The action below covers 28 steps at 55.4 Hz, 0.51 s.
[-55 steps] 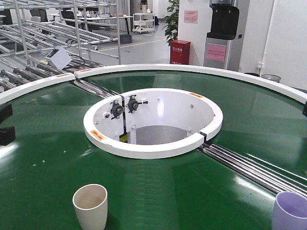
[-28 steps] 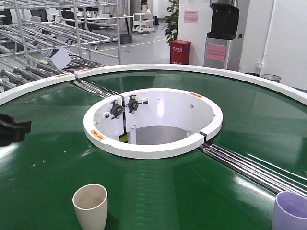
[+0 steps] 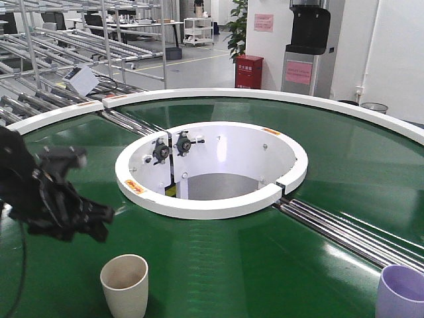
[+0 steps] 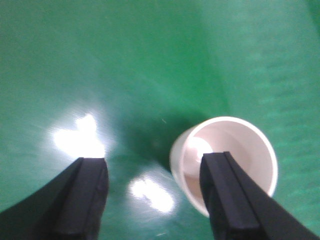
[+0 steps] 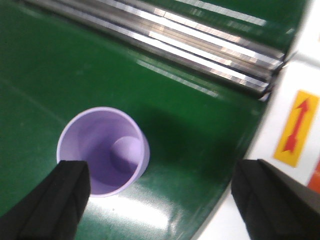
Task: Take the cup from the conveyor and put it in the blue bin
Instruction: 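Lower left gripper onto beige cup and right gripper onto lavender cup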
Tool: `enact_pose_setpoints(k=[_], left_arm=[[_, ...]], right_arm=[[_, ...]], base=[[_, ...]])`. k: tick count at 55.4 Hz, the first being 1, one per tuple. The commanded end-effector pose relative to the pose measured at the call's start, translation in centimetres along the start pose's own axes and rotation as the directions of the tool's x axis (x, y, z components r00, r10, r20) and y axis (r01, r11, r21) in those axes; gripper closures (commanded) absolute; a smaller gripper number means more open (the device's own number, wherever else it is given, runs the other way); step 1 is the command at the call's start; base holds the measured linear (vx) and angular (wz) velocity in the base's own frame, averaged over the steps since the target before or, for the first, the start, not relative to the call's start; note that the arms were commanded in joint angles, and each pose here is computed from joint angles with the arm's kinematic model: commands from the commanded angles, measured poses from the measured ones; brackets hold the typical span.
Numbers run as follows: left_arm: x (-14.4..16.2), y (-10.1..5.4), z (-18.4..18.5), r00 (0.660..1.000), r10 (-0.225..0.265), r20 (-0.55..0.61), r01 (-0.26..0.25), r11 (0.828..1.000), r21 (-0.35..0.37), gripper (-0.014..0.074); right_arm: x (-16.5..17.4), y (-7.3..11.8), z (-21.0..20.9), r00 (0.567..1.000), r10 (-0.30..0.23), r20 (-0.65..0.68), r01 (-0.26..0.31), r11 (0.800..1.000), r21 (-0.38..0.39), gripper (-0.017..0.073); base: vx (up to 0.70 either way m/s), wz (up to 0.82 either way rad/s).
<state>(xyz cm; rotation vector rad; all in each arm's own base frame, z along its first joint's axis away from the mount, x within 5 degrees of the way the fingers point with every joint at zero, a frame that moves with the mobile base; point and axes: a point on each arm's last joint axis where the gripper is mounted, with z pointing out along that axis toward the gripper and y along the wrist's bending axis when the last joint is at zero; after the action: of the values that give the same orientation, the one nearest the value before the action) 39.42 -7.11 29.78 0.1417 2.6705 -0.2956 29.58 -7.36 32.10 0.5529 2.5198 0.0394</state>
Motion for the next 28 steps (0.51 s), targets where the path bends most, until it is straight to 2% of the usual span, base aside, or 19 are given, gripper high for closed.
enact_pose_setpoints(k=[1, 10, 28], left_arm=[[-0.9, -1.3, -1.0, 0.998, 0.000, 0.066, -0.004, 0.998, 0.064, 0.0082], [-0.8, -2.1, 0.8, 0.999, 0.038, 0.039, -0.041, 0.997, 0.069, 0.0082], [-0.5, -1.8, 3.3, 0.999, 0.034, -0.023, -0.032, 0.997, 0.066, 0.0082]], right_arm=[[-1.2, 0.2, -0.3, 0.997, -0.010, 0.070, 0.012, 1.000, -0.019, -0.0046], [-1.4, 0.1, 1.6, 0.999, -0.023, 0.039, 0.023, 1.000, -0.009, -0.0035], [-1.4, -0.2, 4.5, 0.999, -0.035, -0.018, 0.035, 0.999, 0.014, -0.0035]], base=[[0.00, 0.00], [0.00, 0.00], [0.00, 0.00]])
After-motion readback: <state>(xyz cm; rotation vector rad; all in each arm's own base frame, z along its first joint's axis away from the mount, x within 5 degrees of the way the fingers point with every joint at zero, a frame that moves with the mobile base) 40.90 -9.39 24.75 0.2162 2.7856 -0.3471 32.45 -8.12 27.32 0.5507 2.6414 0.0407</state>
